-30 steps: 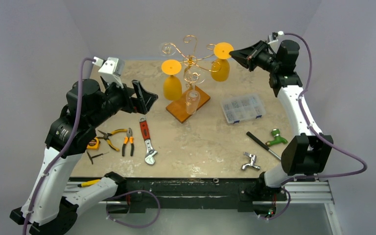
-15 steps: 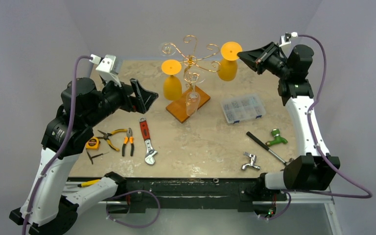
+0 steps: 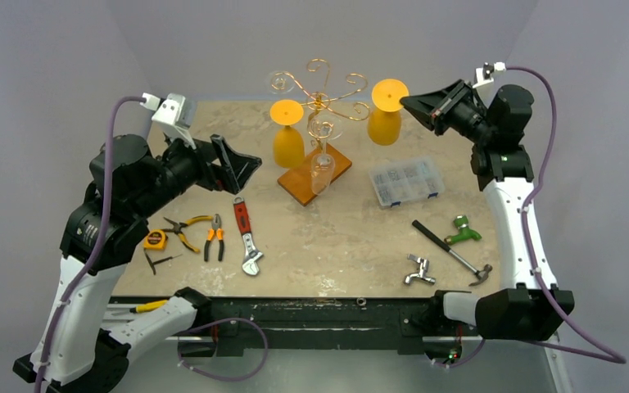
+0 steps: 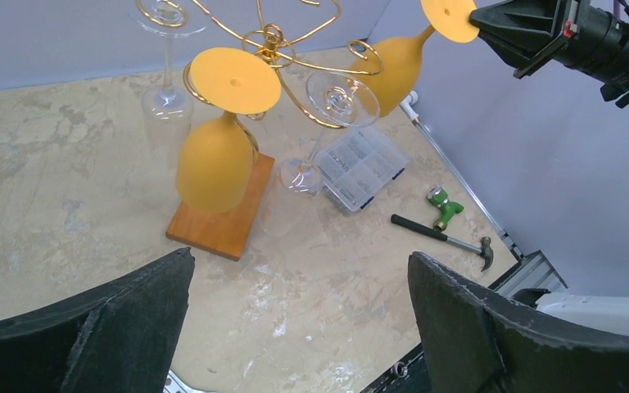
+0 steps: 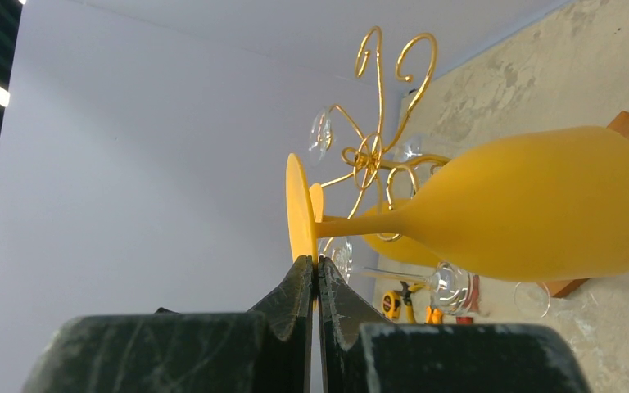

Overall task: Take the wine glass off the wine glass rack
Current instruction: Place the wine glass at the center of the board.

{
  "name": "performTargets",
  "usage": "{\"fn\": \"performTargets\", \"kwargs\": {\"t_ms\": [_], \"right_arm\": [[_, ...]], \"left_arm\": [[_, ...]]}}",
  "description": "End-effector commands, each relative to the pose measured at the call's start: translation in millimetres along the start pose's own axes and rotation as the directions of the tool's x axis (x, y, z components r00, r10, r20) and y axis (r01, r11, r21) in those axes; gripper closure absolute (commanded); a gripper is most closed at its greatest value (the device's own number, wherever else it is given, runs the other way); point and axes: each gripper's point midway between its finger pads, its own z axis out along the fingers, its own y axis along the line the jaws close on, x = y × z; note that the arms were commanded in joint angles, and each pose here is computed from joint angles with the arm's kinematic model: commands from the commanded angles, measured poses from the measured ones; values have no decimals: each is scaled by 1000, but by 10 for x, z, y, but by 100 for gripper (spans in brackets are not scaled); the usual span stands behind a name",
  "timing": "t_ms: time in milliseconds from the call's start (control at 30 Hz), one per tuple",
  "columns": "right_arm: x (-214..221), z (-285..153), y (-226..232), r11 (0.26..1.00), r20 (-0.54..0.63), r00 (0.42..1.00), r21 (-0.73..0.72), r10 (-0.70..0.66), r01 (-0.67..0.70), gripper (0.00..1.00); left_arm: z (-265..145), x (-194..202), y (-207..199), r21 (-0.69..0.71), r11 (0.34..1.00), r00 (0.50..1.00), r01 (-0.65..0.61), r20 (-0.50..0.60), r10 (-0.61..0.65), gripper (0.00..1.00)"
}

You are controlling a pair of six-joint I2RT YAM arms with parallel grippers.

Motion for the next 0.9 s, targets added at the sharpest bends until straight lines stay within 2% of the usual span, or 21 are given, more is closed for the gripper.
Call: {"fn": "performTargets", "kwargs": {"t_ms": [0,300,467,867], "right_arm": [[63,-128,95,999,12,999,-8,-44,44,100],[183,-274,136,999,-1,999,17,-43,43,100],[249,-361,122,993,-39,996,84,-78,81,100],[411,-541,270,995,-72,996,78,-60,66,100]], "left_arm": [[-153,-160,-108,36,999,998,-12,56,10,0],[-212,-207,-161,57,998,997,-8,73,4,0],[-211,-222,-219,85,996,998,-4,70,-2,0],[-60,-197,-666,329,944,999,25,-39,-13,0]]}}
